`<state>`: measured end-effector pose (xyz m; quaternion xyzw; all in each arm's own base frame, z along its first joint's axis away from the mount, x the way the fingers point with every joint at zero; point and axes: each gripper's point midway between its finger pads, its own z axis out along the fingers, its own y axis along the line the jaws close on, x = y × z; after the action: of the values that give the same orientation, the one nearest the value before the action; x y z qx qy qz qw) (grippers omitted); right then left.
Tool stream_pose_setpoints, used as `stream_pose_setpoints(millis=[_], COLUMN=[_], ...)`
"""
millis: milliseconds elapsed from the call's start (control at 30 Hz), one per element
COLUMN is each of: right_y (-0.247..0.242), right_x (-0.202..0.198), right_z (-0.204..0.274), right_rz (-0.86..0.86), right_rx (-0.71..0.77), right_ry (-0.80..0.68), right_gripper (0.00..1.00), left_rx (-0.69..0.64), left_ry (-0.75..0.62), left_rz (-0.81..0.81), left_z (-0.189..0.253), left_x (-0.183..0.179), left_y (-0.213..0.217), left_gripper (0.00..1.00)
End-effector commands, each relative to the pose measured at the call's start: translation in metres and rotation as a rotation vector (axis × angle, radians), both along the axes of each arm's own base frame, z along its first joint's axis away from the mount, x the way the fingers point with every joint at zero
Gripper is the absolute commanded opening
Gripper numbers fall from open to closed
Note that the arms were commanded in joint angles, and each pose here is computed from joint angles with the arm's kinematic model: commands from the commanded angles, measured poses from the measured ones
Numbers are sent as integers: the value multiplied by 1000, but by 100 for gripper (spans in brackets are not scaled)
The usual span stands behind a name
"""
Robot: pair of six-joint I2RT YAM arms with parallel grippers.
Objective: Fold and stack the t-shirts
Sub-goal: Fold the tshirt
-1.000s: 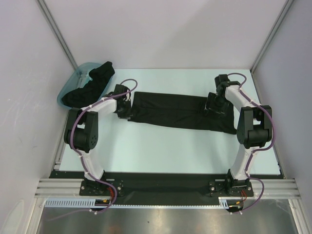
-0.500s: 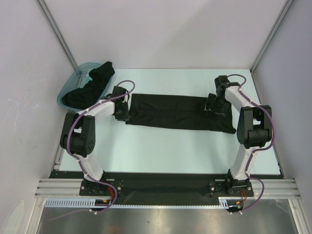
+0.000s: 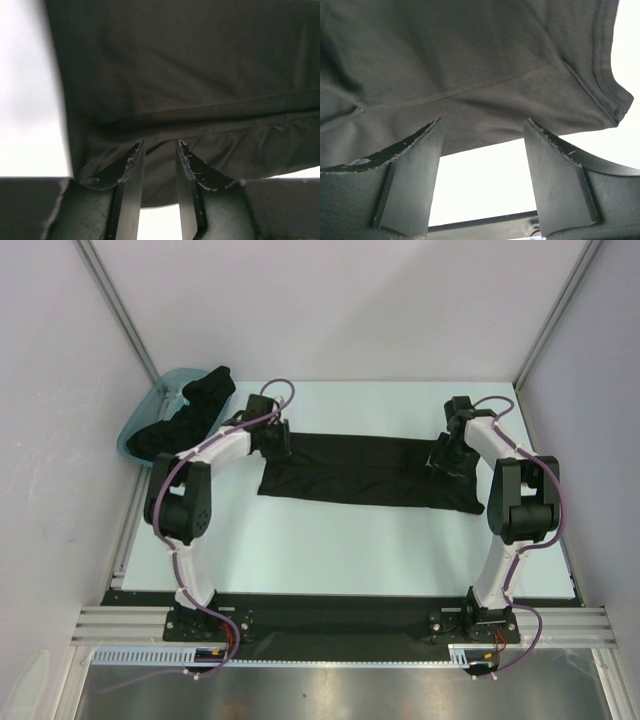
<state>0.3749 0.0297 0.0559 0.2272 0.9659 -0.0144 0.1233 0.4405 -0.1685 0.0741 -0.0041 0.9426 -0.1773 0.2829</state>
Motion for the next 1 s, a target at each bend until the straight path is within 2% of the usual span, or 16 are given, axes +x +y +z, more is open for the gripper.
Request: stream_pose_setpoints(millis=[0, 67, 200, 267, 333, 400, 433, 567, 600, 633, 667, 767, 867, 967], right_y=[-8, -7, -1, 1, 2, 5, 6, 12, 14, 16, 16, 23, 28, 35], right_x=[10, 16, 29, 33, 36, 38, 39, 41, 41, 40, 39, 37, 39, 45], right_z=[6, 4, -5, -5, -4, -3, 0, -2, -2, -3, -3, -5, -5, -3], right_rz=[-126, -176, -227, -241, -267, -283, -285, -303, -307, -315, -319, -330, -353, -361], right_rx=[-27, -23, -13, -9, -2, 6, 14, 47, 50, 52, 53, 65, 79, 89], right_ry=[-22, -43, -66, -69, -84, -98, -108, -108, -105, -101, -100, -92, -96, -120], right_gripper=[70, 71, 71, 72, 73, 74, 74, 79, 80, 82, 84, 87, 98, 100], left_rx=[-9, 11, 81, 158, 177, 208, 239, 289, 286, 283, 262, 312, 336, 385], left_ry=[14, 42, 14, -68, -139, -171, -191, -244, -257, -302, -324, -403, -522, -579], left_rz=[-67, -51, -41, -57, -90, -98, -109, -188, -229, -293, -353, -474, -613, -726], left_z=[-7, -14, -11, 10, 30, 36, 40, 56, 56, 60, 61, 58, 57, 50], left_x=[6, 4, 6, 7, 1, -6, -7, -10, -14, -13, -18, -23, -29, -25], left_y=[-30, -28, -20, -13, -17, -19, -19, -33, -42, -51, -64, -82, -102, -111], left_gripper=[35, 35, 36, 46, 56, 63, 70, 76, 83, 95, 100, 100, 100, 100])
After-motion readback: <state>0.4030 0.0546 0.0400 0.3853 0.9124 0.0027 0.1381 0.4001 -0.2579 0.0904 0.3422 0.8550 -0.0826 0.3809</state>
